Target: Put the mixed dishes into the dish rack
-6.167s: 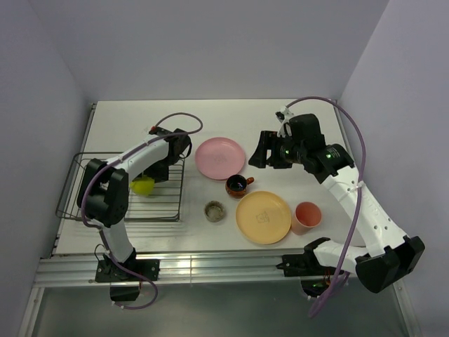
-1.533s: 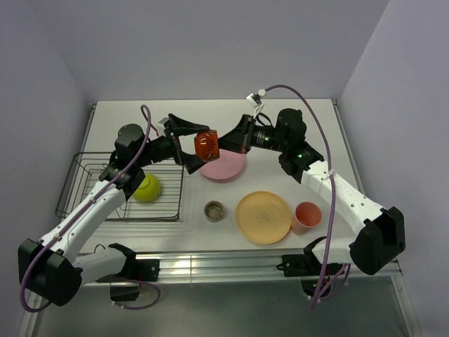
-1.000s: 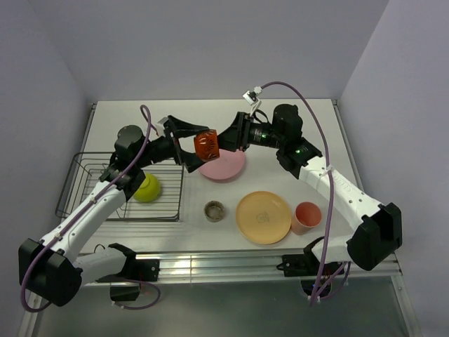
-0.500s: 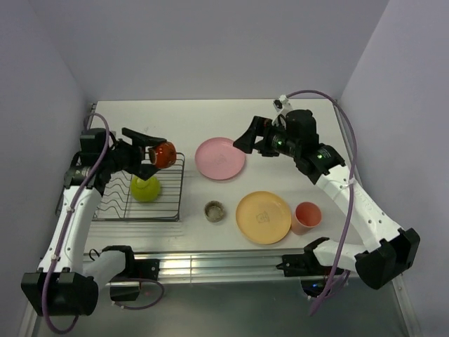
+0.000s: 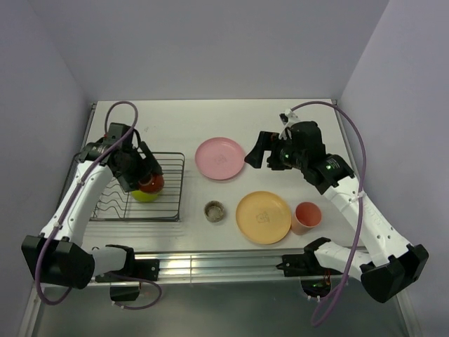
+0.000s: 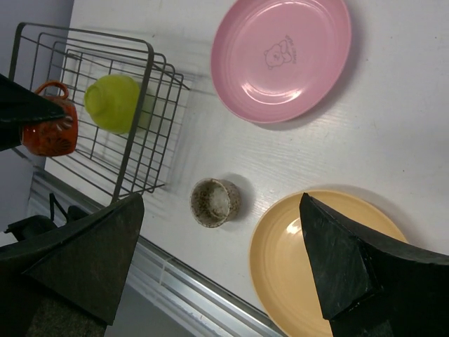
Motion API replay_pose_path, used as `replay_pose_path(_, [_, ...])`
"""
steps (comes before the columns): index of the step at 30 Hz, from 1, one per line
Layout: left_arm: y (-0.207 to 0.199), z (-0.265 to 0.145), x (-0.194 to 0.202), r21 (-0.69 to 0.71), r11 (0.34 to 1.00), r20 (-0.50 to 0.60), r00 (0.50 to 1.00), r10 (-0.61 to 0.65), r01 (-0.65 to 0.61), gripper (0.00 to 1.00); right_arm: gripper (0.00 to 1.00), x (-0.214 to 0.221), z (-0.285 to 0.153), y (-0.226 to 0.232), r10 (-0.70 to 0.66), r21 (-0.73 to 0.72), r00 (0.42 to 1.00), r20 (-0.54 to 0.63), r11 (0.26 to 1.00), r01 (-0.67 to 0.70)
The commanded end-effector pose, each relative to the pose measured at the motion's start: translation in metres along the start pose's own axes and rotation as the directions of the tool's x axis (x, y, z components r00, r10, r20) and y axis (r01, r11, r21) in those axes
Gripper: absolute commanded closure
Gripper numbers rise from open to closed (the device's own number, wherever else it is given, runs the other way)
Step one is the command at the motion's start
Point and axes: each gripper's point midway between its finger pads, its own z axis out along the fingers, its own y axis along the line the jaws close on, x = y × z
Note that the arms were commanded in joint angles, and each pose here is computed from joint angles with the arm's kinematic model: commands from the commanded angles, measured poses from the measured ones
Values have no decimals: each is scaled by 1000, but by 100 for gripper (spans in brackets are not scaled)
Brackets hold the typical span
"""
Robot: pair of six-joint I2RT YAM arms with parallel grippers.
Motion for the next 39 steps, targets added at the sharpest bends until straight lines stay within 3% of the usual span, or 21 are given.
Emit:
replay_pose_path(1, [-8,-5,-11,-52,985,92,982,167,-163,100,0,-2,-6,-6,-23,15,1000,20,1000,23])
replay_pose_path(11, [-14,30,-12,-141,922,43,928,370,-361,100,0,-9,-28,-17,-12,55,999,51,998,9])
replay_pose_path(21, [-35,78,5,-5,913,-43,912,408,-408,100,0,-1,-60,-54,15,199,997,79,980,-31])
replay_pose_path(28, [-23,100,9,-56,908,-92,908,410,-415,98,0,7,-66,-58,35,201,996,86,978,-52])
replay_pose_path(31, [-20,106,11,-65,907,-106,907,408,-416,90,0,10,-66,-63,45,218,996,81,974,-62])
replay_pose_path(35, [-13,113,16,-86,908,-143,907,397,-410,59,0,14,-67,-74,77,271,994,76,958,-95])
replay_pose_path(39, [-4,118,15,-127,903,-144,908,394,-412,41,0,23,-69,-93,109,369,993,43,922,-118])
